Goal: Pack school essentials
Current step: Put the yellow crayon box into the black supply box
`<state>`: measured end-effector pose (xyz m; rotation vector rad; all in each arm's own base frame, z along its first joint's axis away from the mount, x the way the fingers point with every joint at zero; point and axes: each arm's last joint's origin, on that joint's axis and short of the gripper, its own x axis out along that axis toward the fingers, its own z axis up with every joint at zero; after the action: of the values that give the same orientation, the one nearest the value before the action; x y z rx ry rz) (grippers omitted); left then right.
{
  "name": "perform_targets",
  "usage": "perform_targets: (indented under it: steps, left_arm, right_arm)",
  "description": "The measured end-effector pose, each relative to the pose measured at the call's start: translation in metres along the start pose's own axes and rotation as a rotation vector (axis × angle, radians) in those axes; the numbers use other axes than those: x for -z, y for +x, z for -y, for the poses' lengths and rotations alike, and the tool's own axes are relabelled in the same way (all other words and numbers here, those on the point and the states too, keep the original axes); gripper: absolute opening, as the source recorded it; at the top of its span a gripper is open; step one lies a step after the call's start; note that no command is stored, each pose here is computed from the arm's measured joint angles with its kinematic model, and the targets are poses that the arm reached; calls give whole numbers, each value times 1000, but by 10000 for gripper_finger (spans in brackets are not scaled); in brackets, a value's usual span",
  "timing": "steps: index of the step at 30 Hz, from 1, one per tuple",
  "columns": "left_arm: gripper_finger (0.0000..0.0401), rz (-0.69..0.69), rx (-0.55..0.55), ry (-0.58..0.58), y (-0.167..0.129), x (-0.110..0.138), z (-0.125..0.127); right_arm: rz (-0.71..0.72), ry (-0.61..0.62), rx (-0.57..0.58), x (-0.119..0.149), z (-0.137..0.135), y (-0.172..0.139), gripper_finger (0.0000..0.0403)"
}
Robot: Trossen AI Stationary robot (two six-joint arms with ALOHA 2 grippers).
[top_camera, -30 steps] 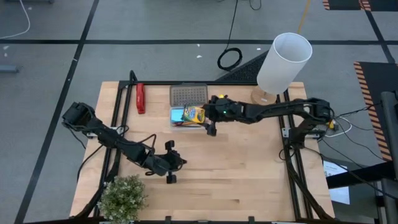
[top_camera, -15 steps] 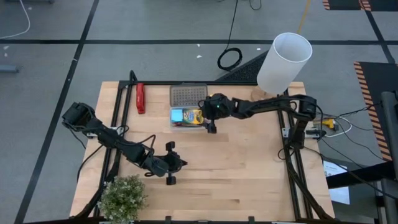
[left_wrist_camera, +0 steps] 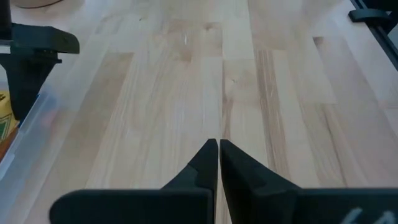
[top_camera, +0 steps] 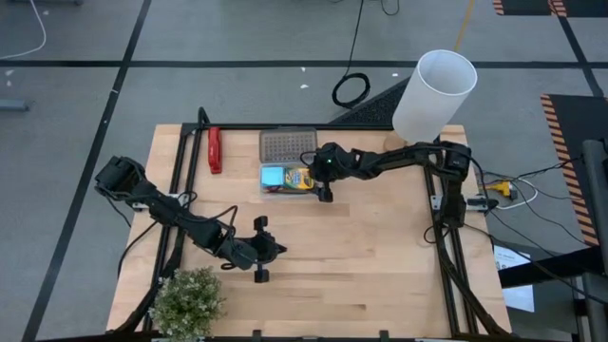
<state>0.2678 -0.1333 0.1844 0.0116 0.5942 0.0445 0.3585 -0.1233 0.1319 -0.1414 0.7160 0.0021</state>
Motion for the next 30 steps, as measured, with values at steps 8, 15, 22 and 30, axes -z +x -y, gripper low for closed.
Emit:
perform_targets:
  steps: [8, 15, 22, 30]
  left_arm:
    - [21, 0, 0, 0, 0, 0, 0]
    - [21, 1, 1, -1, 0, 0, 0]
    - [21, 2, 1, -2, 0, 0, 0]
    - [21, 2, 1, -2, 0, 0, 0]
  right_arm:
    - [-7, 1, -6, 3, 0, 4, 329]
    - [-11, 1, -5, 3, 1, 3, 329]
    - [-12, 1, -1, 3, 1, 2, 329]
    - [-16, -5, 4, -4, 1, -11, 338]
